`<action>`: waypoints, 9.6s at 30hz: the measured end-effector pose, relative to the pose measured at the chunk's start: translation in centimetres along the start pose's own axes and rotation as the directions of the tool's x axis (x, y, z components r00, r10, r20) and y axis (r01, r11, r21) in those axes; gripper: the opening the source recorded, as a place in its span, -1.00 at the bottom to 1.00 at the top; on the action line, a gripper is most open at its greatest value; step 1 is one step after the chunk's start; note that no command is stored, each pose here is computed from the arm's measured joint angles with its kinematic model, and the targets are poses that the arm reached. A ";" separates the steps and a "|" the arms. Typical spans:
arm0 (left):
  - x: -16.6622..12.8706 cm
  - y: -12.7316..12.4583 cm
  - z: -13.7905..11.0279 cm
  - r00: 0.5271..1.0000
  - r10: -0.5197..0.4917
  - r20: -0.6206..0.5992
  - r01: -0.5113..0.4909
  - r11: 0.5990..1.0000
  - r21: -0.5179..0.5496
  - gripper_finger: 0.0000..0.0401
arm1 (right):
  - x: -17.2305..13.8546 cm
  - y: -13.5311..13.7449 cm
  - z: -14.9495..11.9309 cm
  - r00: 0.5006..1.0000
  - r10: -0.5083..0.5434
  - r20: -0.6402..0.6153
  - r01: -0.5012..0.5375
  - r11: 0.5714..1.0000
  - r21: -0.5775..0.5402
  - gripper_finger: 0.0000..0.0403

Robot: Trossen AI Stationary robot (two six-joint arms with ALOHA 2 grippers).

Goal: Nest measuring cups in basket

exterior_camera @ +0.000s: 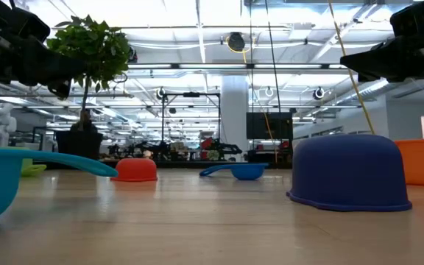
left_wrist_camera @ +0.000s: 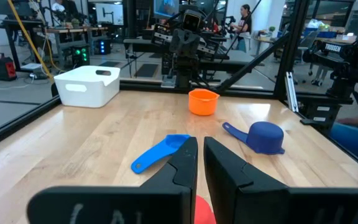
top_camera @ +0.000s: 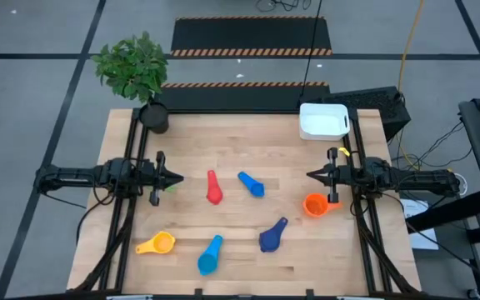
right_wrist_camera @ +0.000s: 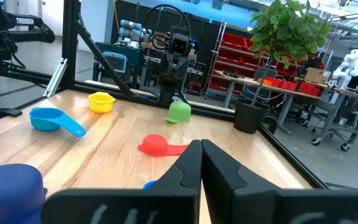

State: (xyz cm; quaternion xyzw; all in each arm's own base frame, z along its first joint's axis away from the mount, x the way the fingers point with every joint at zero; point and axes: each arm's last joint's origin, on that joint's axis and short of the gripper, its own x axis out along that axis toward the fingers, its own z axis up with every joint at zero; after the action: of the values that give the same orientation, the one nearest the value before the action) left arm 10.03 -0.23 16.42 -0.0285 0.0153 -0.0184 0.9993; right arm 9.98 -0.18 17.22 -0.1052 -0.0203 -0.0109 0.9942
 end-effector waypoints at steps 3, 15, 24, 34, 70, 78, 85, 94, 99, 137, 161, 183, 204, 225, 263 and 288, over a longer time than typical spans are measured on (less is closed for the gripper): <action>0.0 0.0 0.0 1.000 0.000 0.000 0.000 1.000 0.000 -0.84 | 0.0 0.0 0.0 1.000 0.000 0.000 0.000 1.000 0.000 -1.00; 0.0 0.0 0.0 1.000 0.000 -0.001 0.000 1.000 0.000 -0.84 | 0.0 0.0 0.0 1.000 0.000 0.000 0.000 1.000 0.000 -1.00; 0.0 0.0 0.0 1.000 0.000 0.000 0.000 1.000 0.000 -0.84 | 0.0 0.0 0.0 1.000 0.000 0.000 0.000 1.000 0.000 -1.00; 0.0 0.0 0.0 1.000 0.000 0.000 0.000 1.000 0.000 -0.84 | 0.0 0.0 0.0 1.000 0.000 0.000 0.000 1.000 0.000 -1.00; 0.0 0.0 0.0 1.000 0.000 0.000 0.000 1.000 0.000 -0.84 | 0.0 0.0 0.0 1.000 0.000 0.000 0.000 1.000 0.000 -1.00; 0.0 0.0 0.0 1.000 0.000 0.000 0.000 1.000 0.000 -0.84 | 0.0 0.0 0.0 1.000 0.000 0.000 0.000 1.000 0.000 -1.00; 0.0 0.0 0.0 1.000 0.000 0.000 0.000 1.000 0.000 -0.84 | 0.0 0.0 0.0 1.000 0.000 0.000 0.000 1.000 0.000 -1.00; 0.0 0.0 0.0 1.000 0.000 0.000 0.000 1.000 0.000 -0.84 | 0.0 0.0 0.0 1.000 0.000 0.000 0.000 1.000 0.000 -1.00; 0.0 0.0 0.0 1.000 0.000 0.000 0.000 1.000 0.000 -0.84 | 0.0 0.0 0.0 1.000 0.000 0.000 0.000 1.000 0.000 -1.00; 0.0 0.0 0.1 1.000 0.009 0.009 -0.009 0.999 0.052 -0.84 | 1.5 -1.4 7.4 0.964 0.088 -0.252 -0.024 0.968 0.249 -0.86; 0.0 0.4 0.5 0.989 0.136 0.058 -0.125 0.980 -0.154 -0.84 | 2.9 2.1 7.4 0.510 0.250 -0.823 0.174 0.907 0.383 -0.28; -0.1 0.4 0.7 0.984 0.161 0.076 -0.152 0.982 -0.113 -0.84 | 0.2 3.2 4.3 0.176 0.341 -0.923 0.181 0.911 0.371 0.58; -0.1 0.5 0.7 0.981 0.176 0.077 -0.166 0.979 -0.114 -0.84 | 2.5 4.6 1.8 -0.060 0.231 -0.971 0.151 0.964 0.220 0.65; -0.1 0.5 0.7 0.981 0.176 0.077 -0.167 0.979 -0.114 -0.84 | 3.3 5.1 0.9 -0.090 0.190 -0.978 0.077 0.980 0.184 0.55; -0.1 0.6 0.7 0.976 0.202 0.078 -0.193 0.974 -0.117 -0.84 | 4.8 5.3 1.5 0.066 0.191 -0.979 0.093 0.976 0.197 -0.36; -0.1 0.6 1.2 0.969 0.212 0.131 -0.199 0.975 -0.101 -0.84 | 12.0 0.4 6.2 0.602 -0.047 -0.797 0.116 0.993 0.029 -0.35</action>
State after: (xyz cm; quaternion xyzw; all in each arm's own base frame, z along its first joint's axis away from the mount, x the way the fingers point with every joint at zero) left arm 9.94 0.43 17.59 -0.0715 -0.0515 0.0881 0.9922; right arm 21.70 1.29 23.74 -0.0499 0.4176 -0.1009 0.9016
